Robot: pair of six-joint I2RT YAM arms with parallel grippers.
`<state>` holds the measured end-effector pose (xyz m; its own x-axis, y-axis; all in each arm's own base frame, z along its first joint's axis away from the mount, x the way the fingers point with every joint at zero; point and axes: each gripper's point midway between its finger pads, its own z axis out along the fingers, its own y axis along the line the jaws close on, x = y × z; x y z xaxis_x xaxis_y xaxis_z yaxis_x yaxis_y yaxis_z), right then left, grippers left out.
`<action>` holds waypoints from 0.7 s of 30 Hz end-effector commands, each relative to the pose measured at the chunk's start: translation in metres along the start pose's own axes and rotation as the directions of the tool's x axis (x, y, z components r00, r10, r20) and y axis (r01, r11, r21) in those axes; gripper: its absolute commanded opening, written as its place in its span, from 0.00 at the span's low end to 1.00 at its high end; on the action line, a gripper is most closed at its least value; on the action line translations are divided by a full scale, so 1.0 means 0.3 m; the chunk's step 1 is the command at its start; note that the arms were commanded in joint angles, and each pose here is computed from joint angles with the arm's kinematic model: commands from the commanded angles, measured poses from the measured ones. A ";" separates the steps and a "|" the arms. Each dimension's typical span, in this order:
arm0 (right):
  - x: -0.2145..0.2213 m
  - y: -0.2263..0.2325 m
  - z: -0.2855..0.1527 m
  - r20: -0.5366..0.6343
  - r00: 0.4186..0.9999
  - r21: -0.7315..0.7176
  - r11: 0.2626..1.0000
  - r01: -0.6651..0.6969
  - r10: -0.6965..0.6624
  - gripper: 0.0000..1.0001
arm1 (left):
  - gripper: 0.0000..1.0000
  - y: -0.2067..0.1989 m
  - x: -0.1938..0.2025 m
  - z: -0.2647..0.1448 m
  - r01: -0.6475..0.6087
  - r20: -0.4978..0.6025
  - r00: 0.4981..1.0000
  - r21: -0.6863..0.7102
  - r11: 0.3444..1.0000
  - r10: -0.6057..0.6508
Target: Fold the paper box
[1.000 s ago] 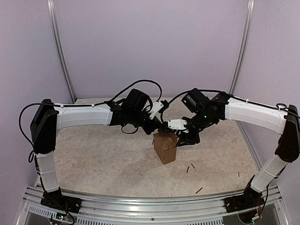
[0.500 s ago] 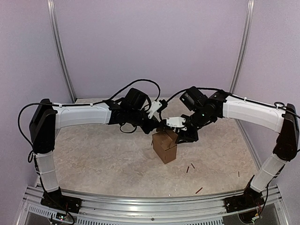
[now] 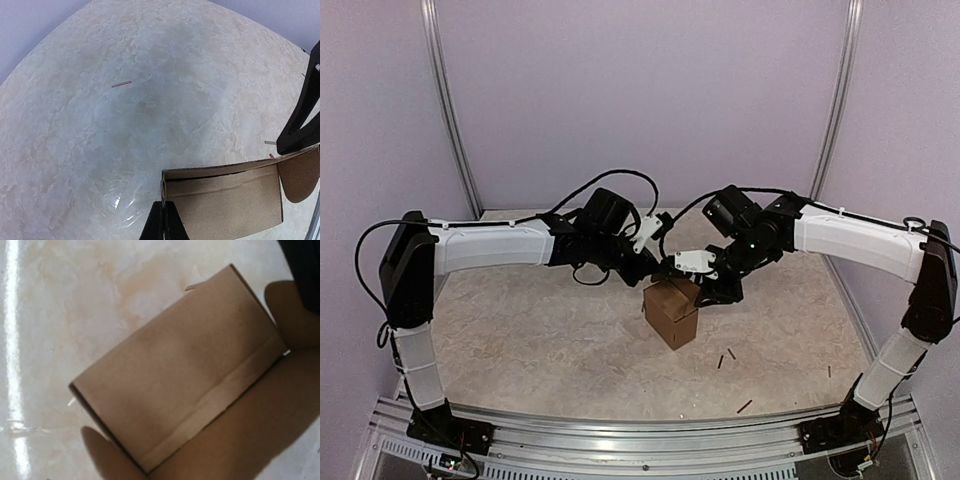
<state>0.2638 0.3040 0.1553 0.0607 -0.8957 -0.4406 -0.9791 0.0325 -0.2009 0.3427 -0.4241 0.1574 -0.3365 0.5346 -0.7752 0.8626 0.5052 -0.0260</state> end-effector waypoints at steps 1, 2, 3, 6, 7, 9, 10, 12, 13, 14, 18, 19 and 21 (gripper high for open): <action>-0.011 0.024 0.006 -0.017 1.000 -0.015 1.000 0.016 -0.016 0.40 | 0.00 -0.005 0.071 -0.014 0.036 -0.050 0.998 -0.003 0.999 -0.036; -0.010 0.028 0.009 -0.023 1.000 -0.013 1.000 0.022 -0.022 0.40 | 0.00 -0.007 0.077 -0.013 0.040 -0.052 0.998 -0.001 0.999 -0.040; -0.010 0.036 0.013 -0.029 0.999 -0.013 0.999 0.032 -0.032 0.39 | 0.00 -0.011 0.083 -0.011 0.044 -0.055 0.998 0.002 0.999 -0.044; -0.012 0.051 0.020 -0.046 0.997 -0.009 0.998 0.056 -0.056 0.39 | 0.00 -0.023 0.095 -0.008 0.052 -0.062 0.997 0.004 0.999 -0.051; -0.015 0.055 0.022 -0.049 0.997 -0.008 0.998 0.061 -0.061 0.40 | 0.00 -0.028 0.096 -0.008 0.053 -0.062 0.997 0.005 0.999 -0.053; -0.018 0.056 0.023 -0.053 0.996 -0.005 0.998 0.065 -0.066 0.39 | 0.00 -0.035 0.103 -0.006 0.054 -0.064 0.997 0.005 0.999 -0.053; -0.019 0.053 0.024 -0.053 0.997 -0.001 0.998 0.064 -0.064 0.39 | 0.00 -0.039 0.107 -0.005 0.053 -0.064 0.997 0.006 0.999 -0.052; -0.021 0.049 0.024 -0.054 0.997 0.003 0.998 0.058 -0.057 0.39 | 0.00 -0.043 0.117 -0.005 0.047 -0.064 0.997 0.006 0.999 -0.047; -0.023 0.048 0.024 -0.053 0.997 0.004 0.999 0.054 -0.054 0.39 | 0.00 -0.046 0.121 -0.005 0.039 -0.061 0.997 0.008 0.999 -0.038; -0.025 0.047 0.024 -0.051 0.997 0.003 0.999 0.051 -0.051 0.38 | 0.00 -0.046 0.129 -0.006 0.034 -0.059 0.998 0.007 0.999 -0.033; -0.026 0.033 0.019 -0.055 0.997 0.024 0.999 0.046 -0.045 0.37 | 0.00 -0.036 0.132 -0.020 0.024 -0.057 0.998 -0.011 1.000 -0.025; -0.026 0.027 0.017 -0.058 0.997 0.035 0.998 0.044 -0.042 0.37 | 0.00 -0.034 0.127 -0.026 0.022 -0.054 0.998 -0.017 1.000 -0.023; -0.022 0.015 0.015 -0.066 0.997 0.055 0.997 0.047 -0.044 0.37 | 0.00 -0.032 0.119 -0.035 0.021 -0.047 0.999 -0.023 1.000 -0.022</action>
<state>0.2547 0.3113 0.1528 0.1025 -0.9144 -0.3916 -0.9690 -0.0028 -0.2470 0.3298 -0.4175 0.1554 -0.3386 0.4984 -0.7981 0.8524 0.5217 -0.0358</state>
